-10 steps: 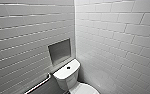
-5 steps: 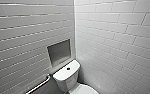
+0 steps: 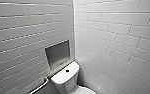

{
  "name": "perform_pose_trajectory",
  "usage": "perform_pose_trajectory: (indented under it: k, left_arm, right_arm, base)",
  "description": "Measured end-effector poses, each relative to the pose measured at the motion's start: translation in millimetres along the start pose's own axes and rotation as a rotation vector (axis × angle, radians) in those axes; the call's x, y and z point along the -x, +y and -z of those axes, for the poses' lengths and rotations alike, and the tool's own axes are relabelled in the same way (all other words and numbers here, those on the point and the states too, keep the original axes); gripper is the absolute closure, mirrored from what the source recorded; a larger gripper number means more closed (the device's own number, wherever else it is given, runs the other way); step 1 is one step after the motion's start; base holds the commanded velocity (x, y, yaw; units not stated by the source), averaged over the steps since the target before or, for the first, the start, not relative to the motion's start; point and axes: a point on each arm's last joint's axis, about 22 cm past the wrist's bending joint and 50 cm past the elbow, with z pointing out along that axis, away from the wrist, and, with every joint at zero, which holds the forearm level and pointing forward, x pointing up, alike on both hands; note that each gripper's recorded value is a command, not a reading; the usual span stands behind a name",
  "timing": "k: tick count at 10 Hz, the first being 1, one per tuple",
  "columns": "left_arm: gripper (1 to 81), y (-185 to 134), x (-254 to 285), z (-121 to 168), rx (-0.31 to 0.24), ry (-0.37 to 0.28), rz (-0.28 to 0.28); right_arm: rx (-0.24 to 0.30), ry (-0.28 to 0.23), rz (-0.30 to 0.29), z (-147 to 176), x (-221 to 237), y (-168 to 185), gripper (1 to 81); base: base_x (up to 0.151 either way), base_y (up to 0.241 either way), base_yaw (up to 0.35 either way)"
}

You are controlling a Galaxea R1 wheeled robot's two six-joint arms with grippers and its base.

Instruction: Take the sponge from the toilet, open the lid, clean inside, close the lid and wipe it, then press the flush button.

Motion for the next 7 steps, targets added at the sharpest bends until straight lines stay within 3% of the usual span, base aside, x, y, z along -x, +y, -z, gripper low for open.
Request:
perform_pose_trajectory:
  k: [2, 7]
  left_arm:
    - [1.0, -0.9, 1.5, 3.0, 0.010, -0.004, 0.009]
    - [1.0, 3.3, -7.0, 5.0, 0.025, -0.002, 0.008]
  right_arm:
    - [0.000, -0.001, 0.000, 0.1, 0.7, 0.1, 81.1]
    - [0.000, -0.001, -0.001, 0.0, 0.3, -0.3, 81.1]
  base:
    - [0.082, 0.000, 0.000]
    - [0.000, 0.000, 0.000]
